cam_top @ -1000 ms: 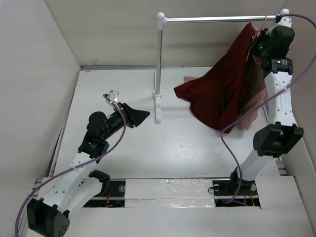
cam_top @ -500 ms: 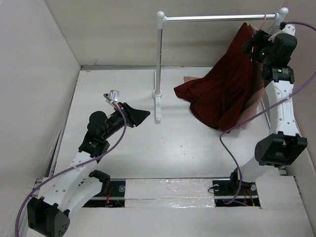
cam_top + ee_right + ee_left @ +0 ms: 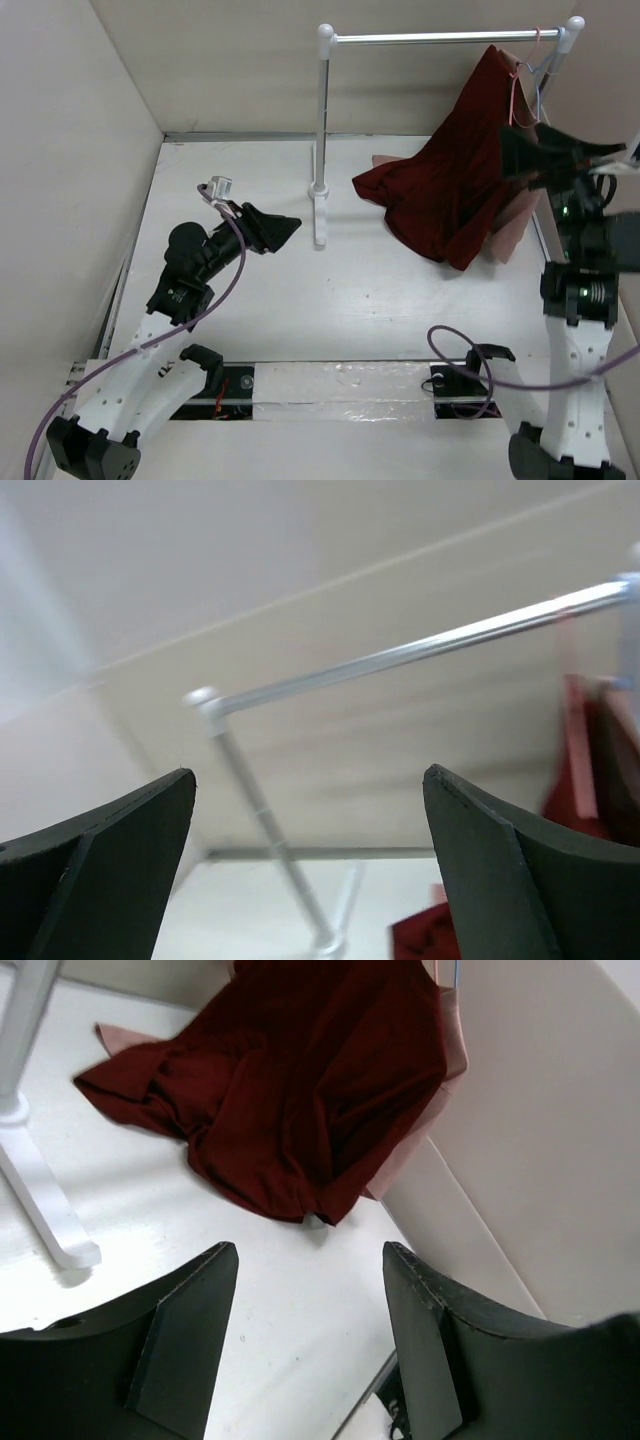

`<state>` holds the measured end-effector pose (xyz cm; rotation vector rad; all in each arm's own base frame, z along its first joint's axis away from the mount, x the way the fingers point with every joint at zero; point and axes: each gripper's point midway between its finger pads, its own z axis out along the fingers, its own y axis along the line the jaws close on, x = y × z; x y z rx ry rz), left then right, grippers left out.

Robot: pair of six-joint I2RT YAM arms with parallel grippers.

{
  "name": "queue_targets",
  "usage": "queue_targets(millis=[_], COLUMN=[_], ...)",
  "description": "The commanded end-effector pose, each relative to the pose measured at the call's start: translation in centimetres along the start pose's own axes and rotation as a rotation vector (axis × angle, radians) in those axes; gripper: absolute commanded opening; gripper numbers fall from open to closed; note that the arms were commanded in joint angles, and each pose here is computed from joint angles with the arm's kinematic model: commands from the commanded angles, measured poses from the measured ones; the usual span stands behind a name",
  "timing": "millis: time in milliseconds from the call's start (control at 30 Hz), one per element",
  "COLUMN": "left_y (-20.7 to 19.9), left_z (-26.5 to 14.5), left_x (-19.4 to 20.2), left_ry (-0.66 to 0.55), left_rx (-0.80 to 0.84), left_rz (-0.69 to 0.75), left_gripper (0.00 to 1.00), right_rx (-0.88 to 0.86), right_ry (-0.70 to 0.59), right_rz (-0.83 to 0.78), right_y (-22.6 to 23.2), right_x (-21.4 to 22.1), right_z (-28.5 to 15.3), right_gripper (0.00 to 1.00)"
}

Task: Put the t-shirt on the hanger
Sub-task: Reset both arms

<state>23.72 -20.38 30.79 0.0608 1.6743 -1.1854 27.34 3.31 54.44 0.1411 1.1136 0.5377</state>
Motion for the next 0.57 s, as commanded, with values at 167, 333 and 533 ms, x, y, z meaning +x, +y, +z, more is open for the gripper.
queue_targets(millis=[167,333,533], left_y=[-5.5,-7.0,-7.5], left_z=[-4.5,-7.8,-8.2], left_x=[-8.8,-11.0,-10.7], left_ry=[-0.252,-0.37,-0.363], left_rx=[-0.037,-0.059,-0.033], left_rz=[0.212,0.259,0.226], left_gripper=[0.6,0.61,0.6], right_rx=[-0.455,-0.326,-0.266], right_ry=[0.042,0.11,0.094], right_rz=[0.077,0.025,-0.013], right_y=[10.3,9.1,8.4], right_x=[1.8,3.3,2.9], right_z=[-11.5,-14.9,-16.5], right_gripper=[1.0,1.0,1.0])
